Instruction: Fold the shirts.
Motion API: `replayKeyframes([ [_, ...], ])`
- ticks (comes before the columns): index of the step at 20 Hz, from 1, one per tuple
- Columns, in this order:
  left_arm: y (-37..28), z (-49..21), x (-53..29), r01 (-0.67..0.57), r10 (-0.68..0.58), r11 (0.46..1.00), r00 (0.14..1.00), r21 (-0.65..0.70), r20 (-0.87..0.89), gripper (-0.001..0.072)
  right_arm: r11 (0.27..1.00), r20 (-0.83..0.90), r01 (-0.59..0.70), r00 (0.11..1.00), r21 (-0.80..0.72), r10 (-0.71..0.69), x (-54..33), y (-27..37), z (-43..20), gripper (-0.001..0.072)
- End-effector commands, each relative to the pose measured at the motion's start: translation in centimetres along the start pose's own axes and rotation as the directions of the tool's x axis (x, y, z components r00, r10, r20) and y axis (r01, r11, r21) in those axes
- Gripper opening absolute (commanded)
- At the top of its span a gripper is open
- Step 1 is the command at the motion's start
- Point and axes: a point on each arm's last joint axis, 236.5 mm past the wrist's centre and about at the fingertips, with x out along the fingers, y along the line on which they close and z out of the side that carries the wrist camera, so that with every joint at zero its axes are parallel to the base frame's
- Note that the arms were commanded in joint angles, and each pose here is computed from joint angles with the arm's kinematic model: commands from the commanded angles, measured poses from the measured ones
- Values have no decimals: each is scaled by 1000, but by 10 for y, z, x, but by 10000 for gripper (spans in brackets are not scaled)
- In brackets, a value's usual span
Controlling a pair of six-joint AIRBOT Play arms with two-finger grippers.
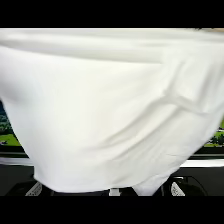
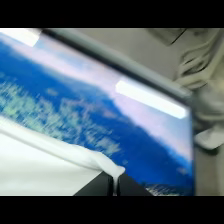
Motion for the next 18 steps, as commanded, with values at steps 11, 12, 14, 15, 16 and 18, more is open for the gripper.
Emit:
replayKeyframes([
  [11, 148, -243, 284, -188, 2, 955, 779, -231, -627, 25, 873, -356, -314, 820, 373, 448, 361, 131, -154, 21],
  [12, 153, -235, 294, -189, 15, 955, 801, -228, -599, 26, 883, -323, -287, 851, 372, 413, 369, 123, -147, 21],
  [14, 156, -220, 305, -185, 31, 955, 839, -232, -543, 25, 900, -265, -248, 898, 358, 352, 381, 108, -134, 21],
  [15, 156, -217, 305, -182, 31, 956, 844, -231, -535, 25, 902, -257, -243, 903, 356, 345, 381, 106, -131, 21],
  [16, 153, -218, 301, -163, 24, 964, 836, -208, -548, 26, 902, -274, -262, 891, 343, 363, 376, 109, -133, 22],
  [18, 147, -230, 280, -97, 6, 989, 780, -112, -626, 25, 890, -383, -343, 811, 299, 441, 346, 123, -150, 22],
])
